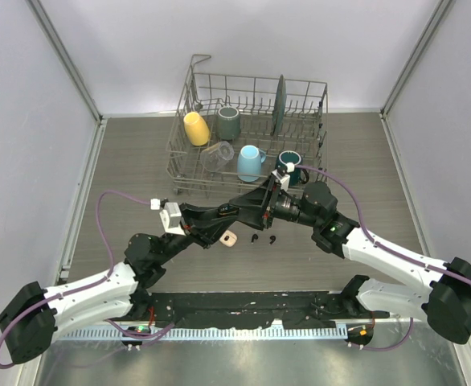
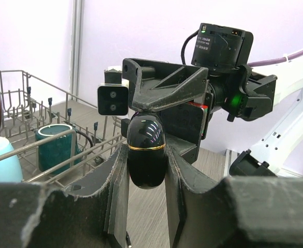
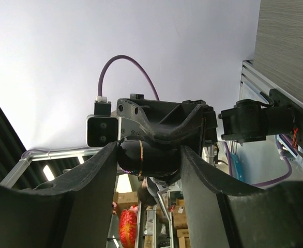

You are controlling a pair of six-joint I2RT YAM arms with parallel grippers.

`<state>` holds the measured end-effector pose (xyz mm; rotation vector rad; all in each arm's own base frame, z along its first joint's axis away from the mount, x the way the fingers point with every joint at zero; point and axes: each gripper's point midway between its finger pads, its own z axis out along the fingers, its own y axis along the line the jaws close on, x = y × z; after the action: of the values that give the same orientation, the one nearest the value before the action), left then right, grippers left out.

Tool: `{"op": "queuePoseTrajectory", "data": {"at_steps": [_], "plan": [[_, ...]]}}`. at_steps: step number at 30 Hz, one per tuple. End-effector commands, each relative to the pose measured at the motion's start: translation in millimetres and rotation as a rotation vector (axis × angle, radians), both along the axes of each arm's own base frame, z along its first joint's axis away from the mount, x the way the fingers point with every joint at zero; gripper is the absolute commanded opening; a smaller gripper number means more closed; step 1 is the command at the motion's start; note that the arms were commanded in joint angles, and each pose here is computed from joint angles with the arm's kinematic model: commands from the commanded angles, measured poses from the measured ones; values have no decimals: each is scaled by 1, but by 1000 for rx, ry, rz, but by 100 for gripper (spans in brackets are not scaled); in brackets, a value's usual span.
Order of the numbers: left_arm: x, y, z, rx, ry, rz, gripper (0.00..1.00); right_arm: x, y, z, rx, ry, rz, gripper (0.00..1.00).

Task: Insert the wireless bluetooth earbuds into the charging case
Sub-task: Pick up the charging case at the center of the board.

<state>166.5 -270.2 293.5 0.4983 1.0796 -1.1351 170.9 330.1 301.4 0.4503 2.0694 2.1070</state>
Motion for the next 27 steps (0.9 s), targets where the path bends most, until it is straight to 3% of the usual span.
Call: {"op": "queuePoseTrajectory", "data": {"at_steps": [1,10,19,22,27], "plan": [[-10,6,31,-86,-100,-21,26,-5,2,13,39,-40,24,1],[-22,3,43,-107,-117,-91,32,-5,3,12,35,-48,36,1],[-28,3,44,-102,-110,-116,46,-4,4,10,30,-48,36,1],[-29,2,42,-92,-111,-123,44,-3,4,10,30,-48,35,1],[-29,-2,39,-73,-107,-140,26,-4,4,12,34,-51,36,1]]}}
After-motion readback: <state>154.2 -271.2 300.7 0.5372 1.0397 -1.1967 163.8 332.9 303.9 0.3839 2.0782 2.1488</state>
